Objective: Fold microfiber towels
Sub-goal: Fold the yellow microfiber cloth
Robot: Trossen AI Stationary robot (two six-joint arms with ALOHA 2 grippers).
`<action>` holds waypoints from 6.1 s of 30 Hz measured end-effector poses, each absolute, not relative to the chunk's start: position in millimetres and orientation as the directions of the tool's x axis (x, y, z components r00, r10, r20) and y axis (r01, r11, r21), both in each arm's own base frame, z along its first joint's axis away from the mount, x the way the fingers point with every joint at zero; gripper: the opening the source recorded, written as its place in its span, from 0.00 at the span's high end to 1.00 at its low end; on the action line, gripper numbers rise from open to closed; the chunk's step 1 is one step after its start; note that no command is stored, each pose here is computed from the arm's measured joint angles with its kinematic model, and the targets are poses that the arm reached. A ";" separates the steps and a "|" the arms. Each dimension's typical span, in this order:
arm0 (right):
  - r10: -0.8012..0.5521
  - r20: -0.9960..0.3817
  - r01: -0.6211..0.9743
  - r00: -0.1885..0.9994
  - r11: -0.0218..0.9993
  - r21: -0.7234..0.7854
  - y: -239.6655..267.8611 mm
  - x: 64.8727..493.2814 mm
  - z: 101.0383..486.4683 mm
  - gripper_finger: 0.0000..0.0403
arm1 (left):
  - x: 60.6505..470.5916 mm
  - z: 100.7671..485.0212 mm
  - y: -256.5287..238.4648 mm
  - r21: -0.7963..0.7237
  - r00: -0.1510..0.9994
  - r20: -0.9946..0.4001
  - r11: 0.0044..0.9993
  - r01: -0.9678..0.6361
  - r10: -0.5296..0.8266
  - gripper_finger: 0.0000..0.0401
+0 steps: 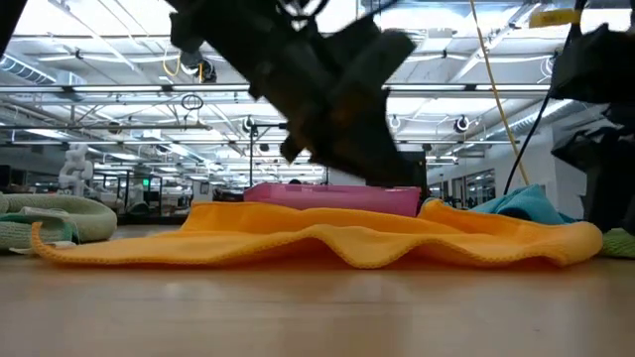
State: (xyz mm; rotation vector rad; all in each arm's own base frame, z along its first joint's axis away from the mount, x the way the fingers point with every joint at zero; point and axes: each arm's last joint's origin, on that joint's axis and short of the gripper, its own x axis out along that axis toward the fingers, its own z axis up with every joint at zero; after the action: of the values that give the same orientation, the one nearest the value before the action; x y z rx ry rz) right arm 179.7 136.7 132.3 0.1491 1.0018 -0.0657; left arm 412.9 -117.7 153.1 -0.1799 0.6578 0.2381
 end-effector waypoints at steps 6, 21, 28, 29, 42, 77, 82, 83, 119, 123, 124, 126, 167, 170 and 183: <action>-0.089 -0.889 0.172 0.449 0.985 -0.011 134.3 180.0 145.1 0.60 | 429.5 158.9 -129.6 -0.090 0.901 -0.426 0.987 -0.133 0.083 0.73; 0.114 -0.845 0.056 0.523 0.984 0.167 152.6 187.9 135.6 0.60 | 438.7 92.4 -94.0 -0.069 0.782 -0.614 0.980 -0.186 0.105 0.73; 0.001 -0.827 0.124 0.562 0.989 0.085 144.5 189.2 122.1 0.60 | 437.5 90.7 -90.4 -0.065 0.761 -0.636 0.973 -0.222 0.131 0.73; -0.029 -0.823 0.141 0.567 0.988 0.062 142.1 189.8 120.9 0.60 | 437.4 90.6 -90.4 -0.065 0.760 -0.636 0.973 -0.222 0.131 0.73; -0.113 -0.808 0.218 0.579 0.976 0.019 133.3 191.2 118.8 0.60 | 434.2 87.5 -88.8 -0.049 0.731 -0.658 0.959 -0.280 0.180 0.73; 0.058 -0.733 0.166 0.677 0.959 0.229 121.9 210.9 109.5 0.60 | 434.2 86.5 -88.4 -0.077 0.733 -0.656 0.950 -0.304 0.181 0.73; 0.117 -0.645 0.066 0.755 0.966 0.252 127.4 218.6 118.6 0.60 | 434.2 86.5 -88.4 -0.076 0.732 -0.656 0.949 -0.305 0.182 0.73; 0.123 -0.630 0.054 0.767 0.965 0.255 128.1 219.9 120.1 0.60 | 434.2 86.5 -88.4 -0.076 0.733 -0.656 0.949 -0.305 0.182 0.73; 0.012 -0.677 0.078 0.736 0.992 0.102 121.3 216.1 114.2 0.60 | 433.7 85.8 -83.2 -0.025 0.717 -0.631 0.916 -0.401 0.296 0.73; 0.023 -0.686 0.031 0.727 0.997 0.067 116.4 219.0 113.9 0.60 | 433.8 85.9 -83.5 -0.029 0.719 -0.631 0.917 -0.398 0.292 0.73; 0.036 -0.687 0.010 0.726 0.998 0.062 115.8 219.8 114.0 0.60 | 433.8 85.9 -83.5 -0.030 0.719 -0.631 0.917 -0.399 0.292 0.73; 0.060 -0.683 -0.026 0.728 0.998 0.060 115.0 221.6 114.8 0.60 | 433.9 86.0 -83.5 -0.031 0.720 -0.630 0.916 -0.399 0.292 0.73; 0.091 -0.750 0.027 0.656 0.989 0.143 109.0 213.8 106.7 0.67 | 436.2 88.3 -84.7 -0.039 0.743 -0.610 0.926 -0.375 0.275 0.73; 0.044 -0.742 -0.009 0.669 0.999 0.051 106.5 212.5 105.1 0.60 | 436.2 88.3 -84.7 -0.040 0.743 -0.610 0.926 -0.376 0.275 0.73; 0.168 -0.661 -0.162 0.731 0.984 0.071 104.5 207.7 92.1 0.80 | 438.0 90.4 -85.2 -0.060 0.762 -0.589 0.926 -0.373 0.269 0.73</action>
State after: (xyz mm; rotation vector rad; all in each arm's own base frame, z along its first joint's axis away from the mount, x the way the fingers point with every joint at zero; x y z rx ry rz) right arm 207.7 104.5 92.1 0.0089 0.7281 0.1819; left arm 438.0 -85.2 90.4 -0.1780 0.6119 0.3511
